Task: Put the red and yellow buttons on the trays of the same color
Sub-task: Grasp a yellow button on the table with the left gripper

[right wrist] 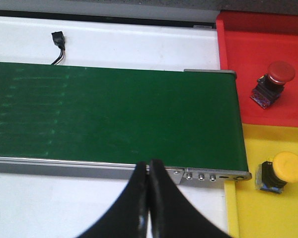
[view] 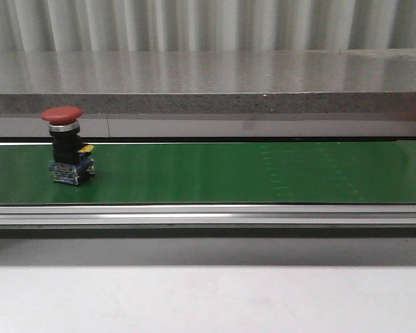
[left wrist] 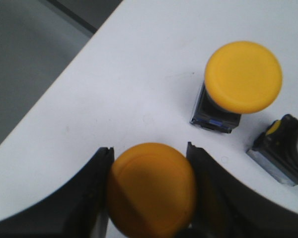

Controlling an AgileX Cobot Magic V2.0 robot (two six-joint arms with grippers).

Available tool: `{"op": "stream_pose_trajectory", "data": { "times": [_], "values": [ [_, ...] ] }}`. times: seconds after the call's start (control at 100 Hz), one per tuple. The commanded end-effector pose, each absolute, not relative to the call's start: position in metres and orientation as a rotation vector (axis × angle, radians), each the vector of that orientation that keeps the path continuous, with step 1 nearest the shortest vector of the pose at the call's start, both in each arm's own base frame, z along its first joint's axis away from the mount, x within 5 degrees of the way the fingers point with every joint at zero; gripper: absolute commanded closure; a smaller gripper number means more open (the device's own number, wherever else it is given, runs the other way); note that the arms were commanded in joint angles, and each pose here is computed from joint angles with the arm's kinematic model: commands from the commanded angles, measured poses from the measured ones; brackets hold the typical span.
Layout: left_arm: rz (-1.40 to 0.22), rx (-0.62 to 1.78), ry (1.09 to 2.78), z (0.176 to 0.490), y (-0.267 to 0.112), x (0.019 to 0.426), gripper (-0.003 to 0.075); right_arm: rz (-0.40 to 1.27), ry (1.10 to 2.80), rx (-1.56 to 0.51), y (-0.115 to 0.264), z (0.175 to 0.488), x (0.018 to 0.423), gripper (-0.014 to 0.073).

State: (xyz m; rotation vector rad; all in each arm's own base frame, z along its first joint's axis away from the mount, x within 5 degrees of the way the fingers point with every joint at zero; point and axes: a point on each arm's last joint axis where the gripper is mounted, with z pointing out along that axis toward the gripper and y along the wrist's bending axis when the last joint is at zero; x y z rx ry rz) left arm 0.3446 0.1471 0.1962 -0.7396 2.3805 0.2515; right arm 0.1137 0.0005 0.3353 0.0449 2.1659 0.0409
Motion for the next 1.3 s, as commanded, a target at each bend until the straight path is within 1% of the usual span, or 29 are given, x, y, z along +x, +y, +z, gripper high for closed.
{"op": "stream_pose_trajectory", "data": {
  "times": [0.0, 0.21, 0.38, 0.48, 0.59, 0.73, 0.92, 1.14, 1.29],
  "values": [
    [0.252, -0.699, 2.227, 0.248, 0.145, 0.34, 0.074, 0.027, 2.079, 0.031, 0.0, 0.348, 0.115, 0.0662],
    [0.242, -0.767, 2.127, 0.307, 0.133, 0.305, 0.074, 0.027, 2.079, 0.031, 0.0, 0.348, 0.115, 0.0662],
    [0.263, -0.623, 2.08, 0.352, 0.103, 0.278, 0.074, 0.027, 2.079, 0.031, 0.0, 0.348, 0.115, 0.0662],
    [0.226, -0.566, 2.048, 0.368, 0.084, 0.267, 0.074, 0.027, 2.079, 0.031, 0.0, 0.348, 0.115, 0.0662],
    [0.174, -0.486, 2.044, 0.374, 0.06, 0.258, 0.074, 0.027, 2.079, 0.031, 0.0, 0.348, 0.115, 0.0662],
    [0.112, -0.386, 2.092, 0.364, 0.032, 0.257, 0.074, 0.027, 2.079, 0.031, 0.0, 0.348, 0.115, 0.0662],
    [0.034, -0.281, 2.162, 0.334, 0.006, 0.26, 0.074, 0.027, 2.079, 0.031, 0.0, 0.348, 0.115, 0.0662],
    [-0.037, -0.219, 2.118, 0.311, -0.003, 0.265, 0.074, 0.027, 2.079, 0.031, 0.0, 0.348, 0.115, 0.0662],
    [-0.059, -0.249, 2.175, 0.294, -0.005, 0.276, 0.074, 0.027, 2.079, 0.031, 0.0, 0.348, 0.115, 0.0662]
  ]
}}
